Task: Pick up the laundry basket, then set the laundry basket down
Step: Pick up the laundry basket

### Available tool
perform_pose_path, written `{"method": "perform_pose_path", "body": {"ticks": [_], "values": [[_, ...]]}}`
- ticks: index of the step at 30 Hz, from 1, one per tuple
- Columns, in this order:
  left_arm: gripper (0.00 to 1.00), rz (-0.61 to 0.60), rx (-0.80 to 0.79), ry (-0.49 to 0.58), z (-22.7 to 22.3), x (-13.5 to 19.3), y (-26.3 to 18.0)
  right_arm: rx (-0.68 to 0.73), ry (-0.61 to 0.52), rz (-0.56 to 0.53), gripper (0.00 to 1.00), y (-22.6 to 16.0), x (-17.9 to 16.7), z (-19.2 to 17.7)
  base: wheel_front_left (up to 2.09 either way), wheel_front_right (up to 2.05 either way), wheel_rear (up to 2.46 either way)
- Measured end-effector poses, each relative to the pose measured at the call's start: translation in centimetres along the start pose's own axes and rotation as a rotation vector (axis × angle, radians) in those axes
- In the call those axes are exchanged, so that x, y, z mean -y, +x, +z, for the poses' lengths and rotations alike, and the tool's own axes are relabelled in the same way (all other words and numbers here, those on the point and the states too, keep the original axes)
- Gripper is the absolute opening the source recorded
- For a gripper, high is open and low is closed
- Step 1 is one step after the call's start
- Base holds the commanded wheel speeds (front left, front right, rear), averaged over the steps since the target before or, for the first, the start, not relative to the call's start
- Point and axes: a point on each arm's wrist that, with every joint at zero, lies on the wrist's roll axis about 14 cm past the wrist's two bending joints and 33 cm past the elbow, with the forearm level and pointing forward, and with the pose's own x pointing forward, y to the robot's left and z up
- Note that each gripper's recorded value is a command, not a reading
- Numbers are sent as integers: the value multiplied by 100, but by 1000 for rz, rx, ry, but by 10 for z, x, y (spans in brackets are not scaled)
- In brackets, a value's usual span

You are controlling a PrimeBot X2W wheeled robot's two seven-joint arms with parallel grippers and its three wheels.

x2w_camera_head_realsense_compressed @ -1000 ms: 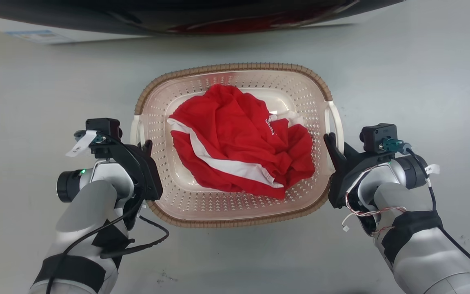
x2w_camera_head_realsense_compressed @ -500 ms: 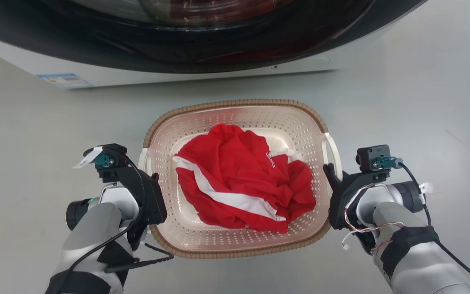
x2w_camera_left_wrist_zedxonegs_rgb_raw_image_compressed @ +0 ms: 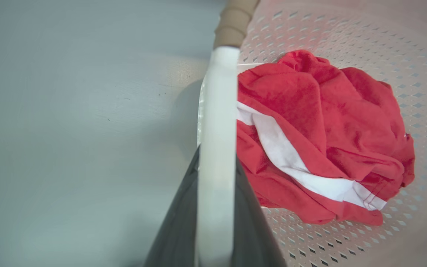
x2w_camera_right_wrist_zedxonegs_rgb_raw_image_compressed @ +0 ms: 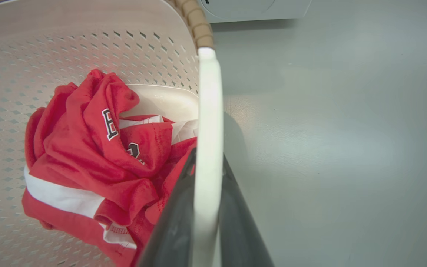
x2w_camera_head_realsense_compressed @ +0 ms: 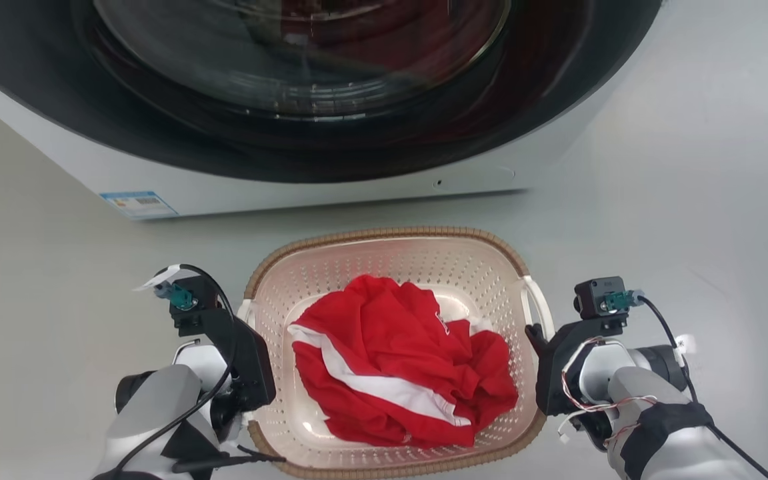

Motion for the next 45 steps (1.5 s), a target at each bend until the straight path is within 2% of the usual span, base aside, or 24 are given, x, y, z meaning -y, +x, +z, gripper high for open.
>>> {"method": "perform_pose_path", "body": {"ticks": [7, 28, 45], "values": [[0, -13, -27, -11, -8, 7, -23, 0, 7, 4, 0, -23, -8, 2, 0, 0, 0], [0, -42, 27, -27, -11, 18, -86, 43, 30, 41, 0, -83, -37, 24, 0, 0, 0], [0, -45, 59, 5, -2, 22, -106, 37, 89, 76, 0, -101, -48, 21, 0, 0, 0]]}}
